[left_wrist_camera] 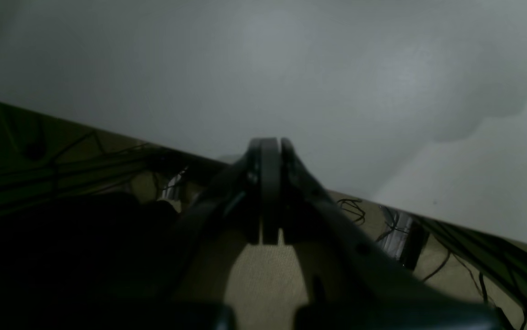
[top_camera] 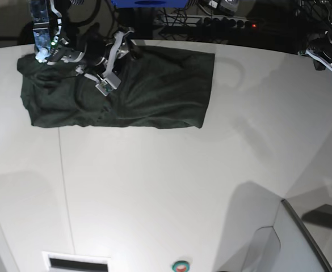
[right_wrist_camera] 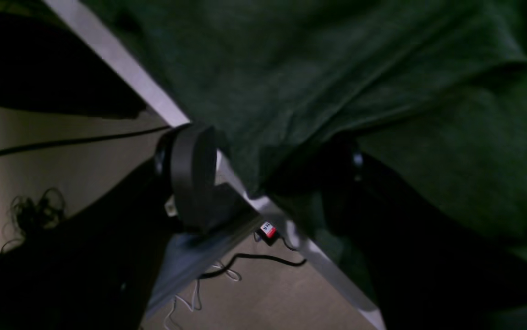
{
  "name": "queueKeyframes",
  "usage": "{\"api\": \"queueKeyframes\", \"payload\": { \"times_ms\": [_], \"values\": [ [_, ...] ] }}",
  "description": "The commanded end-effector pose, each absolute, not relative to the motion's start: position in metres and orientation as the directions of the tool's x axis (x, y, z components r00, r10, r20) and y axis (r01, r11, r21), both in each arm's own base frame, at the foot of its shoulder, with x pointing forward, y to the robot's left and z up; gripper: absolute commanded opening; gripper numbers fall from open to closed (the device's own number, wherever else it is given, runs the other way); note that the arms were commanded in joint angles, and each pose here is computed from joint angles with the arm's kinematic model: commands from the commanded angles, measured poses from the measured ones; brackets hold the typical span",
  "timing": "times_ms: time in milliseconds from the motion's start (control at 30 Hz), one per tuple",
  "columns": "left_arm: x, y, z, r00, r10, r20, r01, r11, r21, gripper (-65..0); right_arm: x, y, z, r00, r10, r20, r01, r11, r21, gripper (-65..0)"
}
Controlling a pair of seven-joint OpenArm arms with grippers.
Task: Layout the t-shirt on the table in an organized manner, then fold the t-shirt properly
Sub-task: 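Tuck and flatten the shirt end near the right gripper, then release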
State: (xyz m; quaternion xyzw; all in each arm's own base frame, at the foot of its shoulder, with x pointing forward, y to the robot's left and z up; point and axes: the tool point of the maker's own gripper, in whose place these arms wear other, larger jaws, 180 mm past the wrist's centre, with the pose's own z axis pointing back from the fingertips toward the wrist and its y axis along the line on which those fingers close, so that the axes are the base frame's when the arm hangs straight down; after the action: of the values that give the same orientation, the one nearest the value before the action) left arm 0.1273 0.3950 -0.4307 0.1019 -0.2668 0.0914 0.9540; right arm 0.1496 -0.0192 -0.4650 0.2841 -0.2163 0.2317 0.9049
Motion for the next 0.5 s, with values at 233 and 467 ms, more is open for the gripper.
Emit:
{"api": "queueKeyframes", "payload": {
  "times_ms": [233, 467],
  "values": [
    [0.1328, 0.4043, -0.4195, 0.83, 0.094, 0.549, -0.223, 0.96, 0.171, -65.0, 0.1561, -0.0235, -0.4583, 0.784, 0.286, 0.551, -0.55, 0.732, 0.402, -63.0],
    [0.1319, 0.4038, -0.4201, 0.831, 0.096, 0.548, -0.223, 0.96, 0.17, -65.0, 0.1563, -0.0264, -0.4586, 0.783, 0.292, 0.55, -0.552, 0.734, 0.396, -64.4]
  ]
}}
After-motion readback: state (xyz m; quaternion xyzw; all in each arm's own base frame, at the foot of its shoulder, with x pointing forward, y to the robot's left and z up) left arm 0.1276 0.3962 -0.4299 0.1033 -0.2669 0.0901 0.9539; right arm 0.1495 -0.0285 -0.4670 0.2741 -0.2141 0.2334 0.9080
